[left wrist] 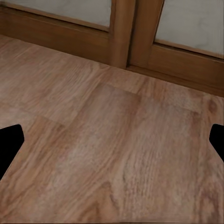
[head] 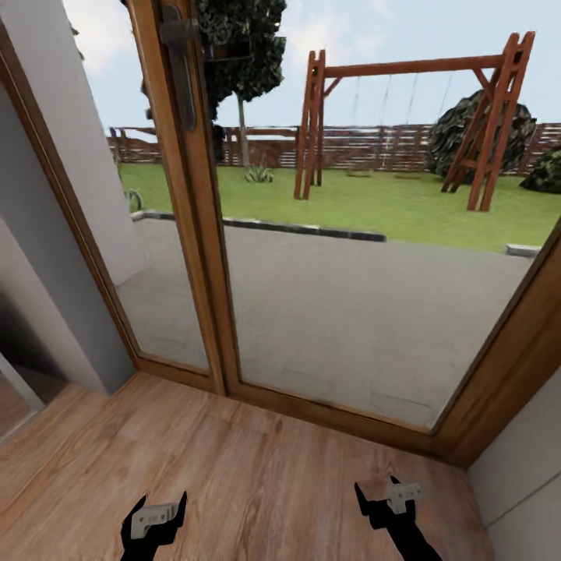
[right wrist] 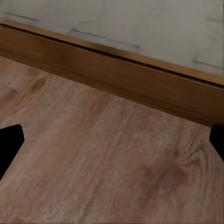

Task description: Pick up the two gym shoes and the two sandals from the corridor floor and place them onto the hallstand (shoe rack) in the corridor, making sure they are on the rack and not on the floor. Arrange them so the two gym shoes are next to each other and the two sandals are next to each other.

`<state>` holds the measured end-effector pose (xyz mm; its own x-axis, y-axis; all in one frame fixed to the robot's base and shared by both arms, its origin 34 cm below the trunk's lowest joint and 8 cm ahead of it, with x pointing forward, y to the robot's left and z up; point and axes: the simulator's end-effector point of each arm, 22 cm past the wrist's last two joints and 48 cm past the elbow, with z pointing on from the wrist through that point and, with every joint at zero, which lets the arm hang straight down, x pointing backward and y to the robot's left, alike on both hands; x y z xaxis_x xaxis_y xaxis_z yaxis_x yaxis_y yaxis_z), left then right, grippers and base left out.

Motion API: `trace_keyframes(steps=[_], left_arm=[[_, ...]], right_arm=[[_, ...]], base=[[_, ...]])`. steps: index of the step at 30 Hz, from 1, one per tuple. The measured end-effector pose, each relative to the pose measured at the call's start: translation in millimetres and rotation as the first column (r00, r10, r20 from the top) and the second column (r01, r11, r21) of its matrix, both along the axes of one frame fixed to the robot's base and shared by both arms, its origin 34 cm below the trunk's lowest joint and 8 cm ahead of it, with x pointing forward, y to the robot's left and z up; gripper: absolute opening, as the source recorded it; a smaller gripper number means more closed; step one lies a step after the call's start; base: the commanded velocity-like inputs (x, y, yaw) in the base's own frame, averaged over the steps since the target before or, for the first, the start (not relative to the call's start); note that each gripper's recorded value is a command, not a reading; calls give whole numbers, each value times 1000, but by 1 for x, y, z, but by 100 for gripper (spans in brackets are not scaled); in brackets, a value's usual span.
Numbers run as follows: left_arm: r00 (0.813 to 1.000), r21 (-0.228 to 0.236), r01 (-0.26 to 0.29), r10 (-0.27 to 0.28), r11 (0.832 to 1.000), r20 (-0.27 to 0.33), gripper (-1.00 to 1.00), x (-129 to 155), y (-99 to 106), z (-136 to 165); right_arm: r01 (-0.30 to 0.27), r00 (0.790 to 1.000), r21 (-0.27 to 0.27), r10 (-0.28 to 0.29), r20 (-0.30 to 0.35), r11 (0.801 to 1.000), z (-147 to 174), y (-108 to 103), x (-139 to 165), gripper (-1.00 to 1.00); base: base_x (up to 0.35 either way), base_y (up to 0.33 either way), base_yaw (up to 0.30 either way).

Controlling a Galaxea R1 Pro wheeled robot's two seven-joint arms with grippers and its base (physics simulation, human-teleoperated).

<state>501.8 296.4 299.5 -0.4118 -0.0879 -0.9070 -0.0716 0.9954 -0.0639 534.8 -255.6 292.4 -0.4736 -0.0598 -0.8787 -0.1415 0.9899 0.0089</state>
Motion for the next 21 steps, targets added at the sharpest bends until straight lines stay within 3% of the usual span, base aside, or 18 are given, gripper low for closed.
trace_keyframes(steps=[14,17,18,21], left_arm=[[999,11,-19,19,1000,-41,100,-23,7,-13],[998,12,-27,27,1000,-48,100,-26,7,-15],[998,11,-33,33,999,-55,100,-28,7,-17],[998,12,-38,39,999,-59,100,-30,8,-18]], right_arm=[[15,999,-3,-15,-40,1000,-12,-2,-14,100],[46,998,-18,-47,-51,999,-17,-7,-18,100],[88,994,-42,-90,-62,995,-21,-17,-22,100],[109,991,-56,-113,-66,992,-22,-22,-24,100]], base=[[0,0,273],[0,0,274],[0,0,274],[0,0,274]])
